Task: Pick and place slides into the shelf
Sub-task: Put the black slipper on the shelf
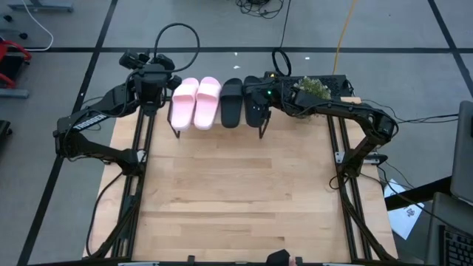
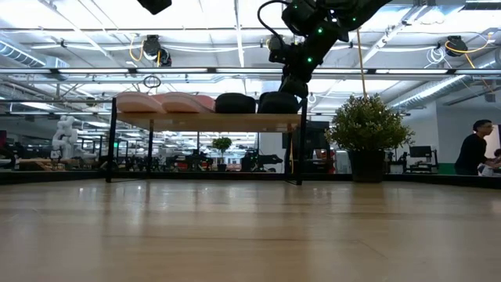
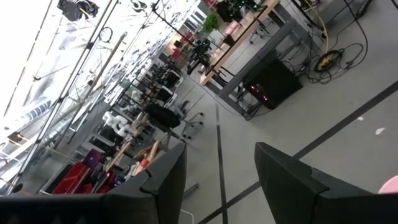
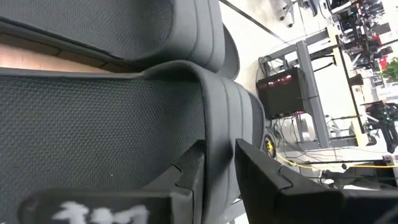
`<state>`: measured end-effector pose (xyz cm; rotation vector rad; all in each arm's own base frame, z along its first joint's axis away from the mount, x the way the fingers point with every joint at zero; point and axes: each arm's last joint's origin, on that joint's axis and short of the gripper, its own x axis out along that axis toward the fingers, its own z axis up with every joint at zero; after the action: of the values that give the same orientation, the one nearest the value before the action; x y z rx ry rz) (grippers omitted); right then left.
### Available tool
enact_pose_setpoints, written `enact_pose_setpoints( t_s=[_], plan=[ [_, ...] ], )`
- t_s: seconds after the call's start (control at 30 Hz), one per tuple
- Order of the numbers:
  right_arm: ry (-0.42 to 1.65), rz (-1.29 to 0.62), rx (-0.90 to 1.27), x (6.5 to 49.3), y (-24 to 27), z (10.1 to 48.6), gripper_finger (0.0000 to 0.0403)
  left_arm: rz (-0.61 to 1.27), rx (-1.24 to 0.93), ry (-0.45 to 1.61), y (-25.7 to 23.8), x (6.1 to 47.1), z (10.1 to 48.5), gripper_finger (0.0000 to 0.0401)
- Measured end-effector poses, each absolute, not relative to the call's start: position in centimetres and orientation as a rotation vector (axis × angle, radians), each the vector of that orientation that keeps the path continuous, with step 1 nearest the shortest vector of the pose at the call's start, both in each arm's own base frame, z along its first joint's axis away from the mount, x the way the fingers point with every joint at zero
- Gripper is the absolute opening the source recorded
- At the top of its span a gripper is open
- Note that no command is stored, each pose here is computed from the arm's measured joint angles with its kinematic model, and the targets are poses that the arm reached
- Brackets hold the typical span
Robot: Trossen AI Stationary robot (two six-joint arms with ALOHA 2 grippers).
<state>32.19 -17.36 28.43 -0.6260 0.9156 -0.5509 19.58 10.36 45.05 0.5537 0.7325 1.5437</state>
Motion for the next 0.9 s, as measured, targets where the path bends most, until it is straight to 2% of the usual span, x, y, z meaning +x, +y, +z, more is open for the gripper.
enact_pose_setpoints(
  t_s=[0.3, 0.9],
  plan=[
    [0.908, -0.528, -0.621, 32.23, -17.27, 28.40, 0.0075, 1.543, 0.555, 0.734, 10.36, 19.58, 45.05, 0.0198],
    [0.975, -0.540, -0.665, 32.07, -16.94, 28.26, 0.0024, 1.542, 0.557, 0.736, 10.36, 19.59, 45.05, 0.0198]
  ],
)
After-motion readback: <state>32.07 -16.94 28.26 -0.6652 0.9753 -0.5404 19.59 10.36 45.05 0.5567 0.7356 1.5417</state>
